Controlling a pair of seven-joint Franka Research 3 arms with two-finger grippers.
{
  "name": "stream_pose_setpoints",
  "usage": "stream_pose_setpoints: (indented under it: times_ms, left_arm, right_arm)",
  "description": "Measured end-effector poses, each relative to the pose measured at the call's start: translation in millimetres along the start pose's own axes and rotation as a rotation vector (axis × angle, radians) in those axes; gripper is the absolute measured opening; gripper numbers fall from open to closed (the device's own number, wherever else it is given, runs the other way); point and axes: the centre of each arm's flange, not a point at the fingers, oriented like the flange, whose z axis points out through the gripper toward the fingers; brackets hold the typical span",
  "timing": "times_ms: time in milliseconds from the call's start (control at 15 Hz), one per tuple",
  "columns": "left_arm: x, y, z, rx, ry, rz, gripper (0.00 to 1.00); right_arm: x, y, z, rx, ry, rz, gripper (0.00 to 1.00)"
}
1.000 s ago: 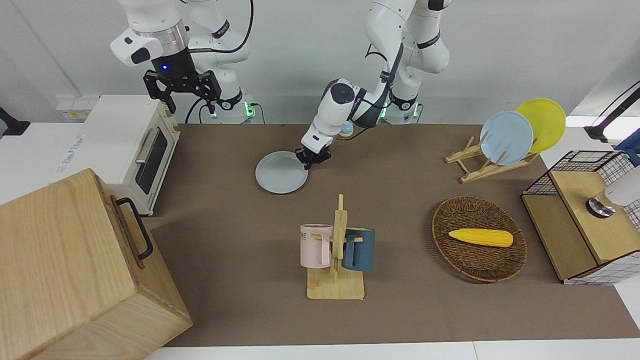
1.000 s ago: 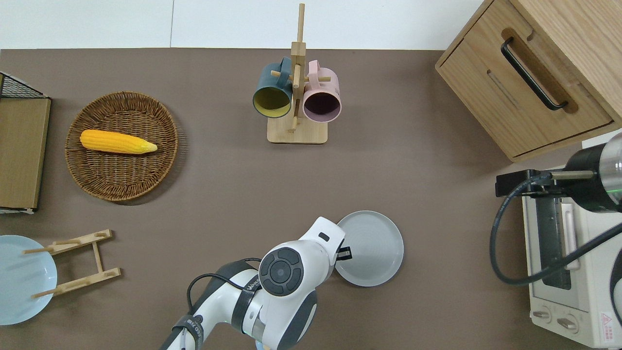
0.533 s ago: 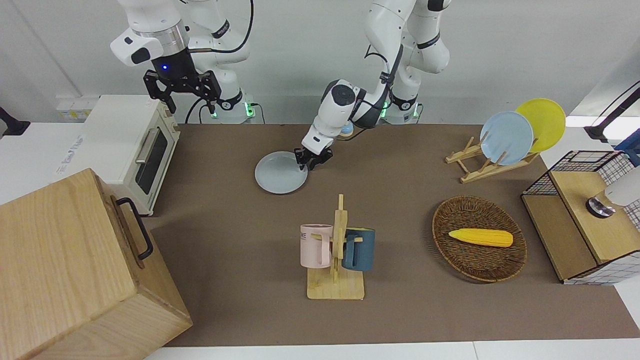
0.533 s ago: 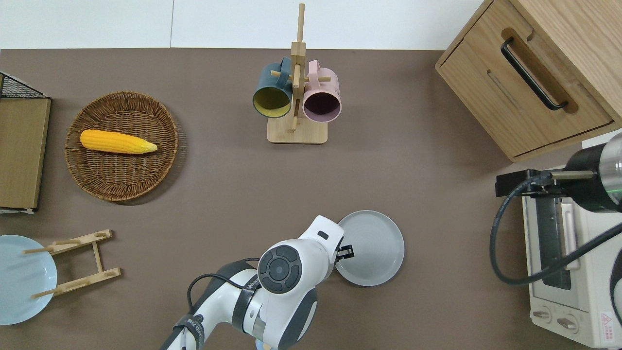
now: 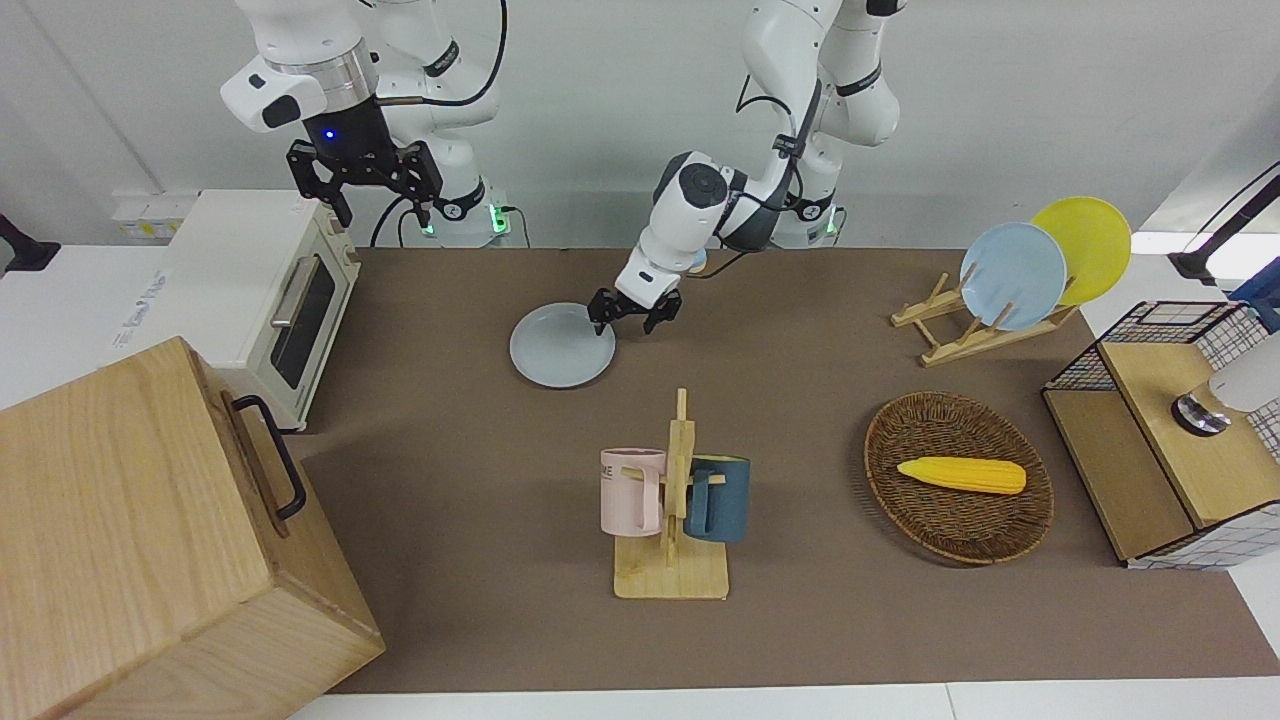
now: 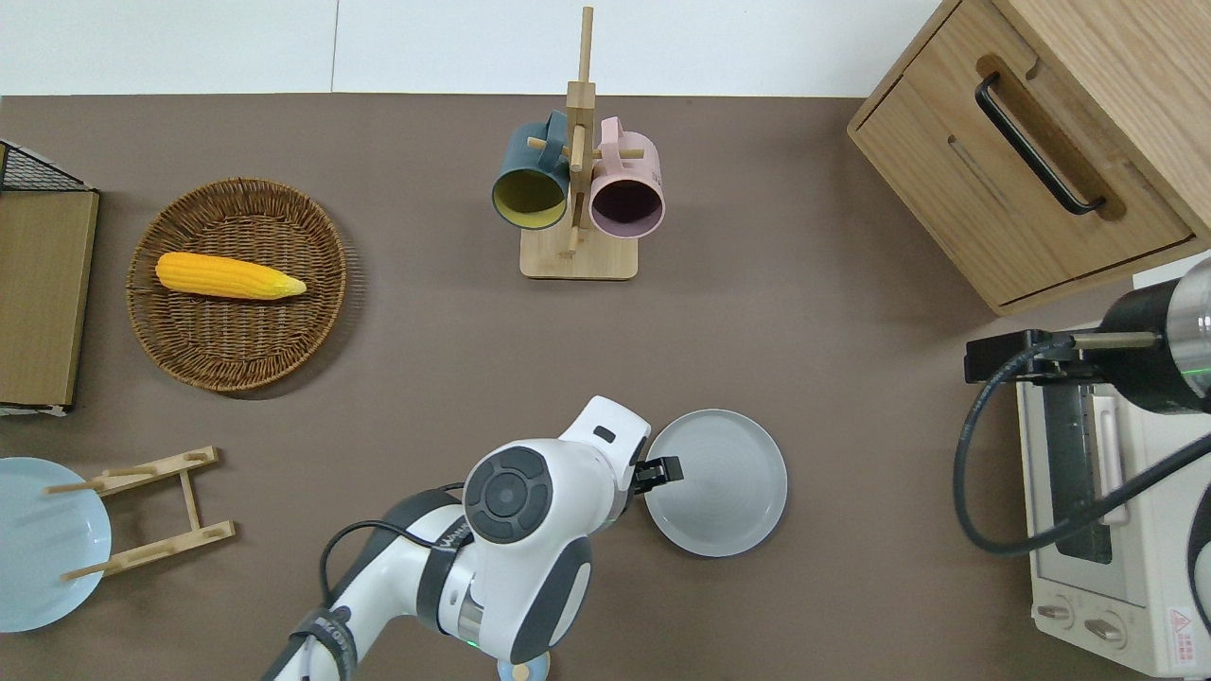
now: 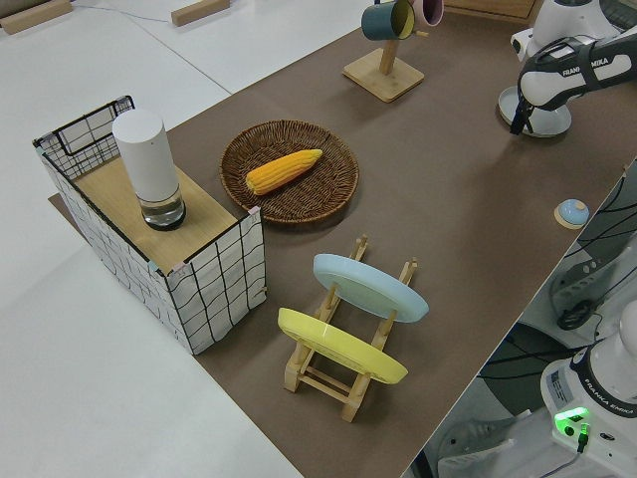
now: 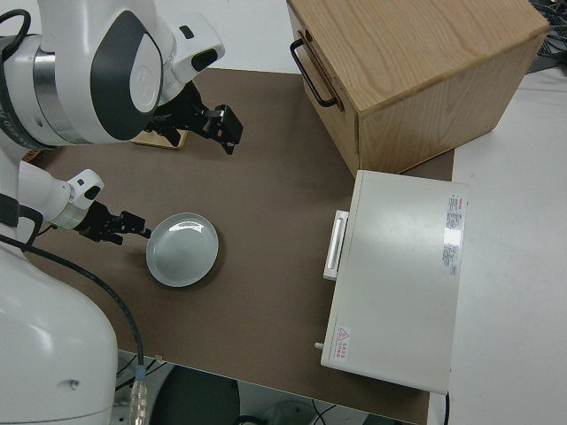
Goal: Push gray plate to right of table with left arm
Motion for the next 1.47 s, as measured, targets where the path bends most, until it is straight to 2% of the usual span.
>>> stream_pose_setpoints:
  times_ms: [200,333,467,667,1000,1200,1333,1467]
  left_arm:
    - [32,-32,-58,0.002,-0.008,-0.004,1.0]
    - [52,-64,-96,0.039,0.003,-0.009,1.0]
    - [64,-88,-129,0.081,0.003,0.004,1.0]
    - [77,-108,-179,0.154,-0.001,0.05,1.0]
    - [106,-157,-279,0.204,0.01,0.088,1.0]
    - [113,-174,-317,0.253,0.032,0.112,1.0]
    - [112,-174,-356,0.29,0.066,0.143,1.0]
    - [112,-178,-376,0.303,0.078,0.169,1.0]
  right_arm:
    - [0.0,0,0,0.0,0.0,0.0,1.0]
    - [0.0,0,0,0.0,0.0,0.0,1.0]
    - [0.0,0,0,0.0,0.0,0.0,1.0]
    - [0.0,0,0,0.0,0.0,0.0,1.0]
    - [0.0,0,0,0.0,0.0,0.0,1.0]
    - [0.0,0,0,0.0,0.0,0.0,1.0]
    - [0.0,0,0,0.0,0.0,0.0,1.0]
    - [0.0,0,0,0.0,0.0,0.0,1.0]
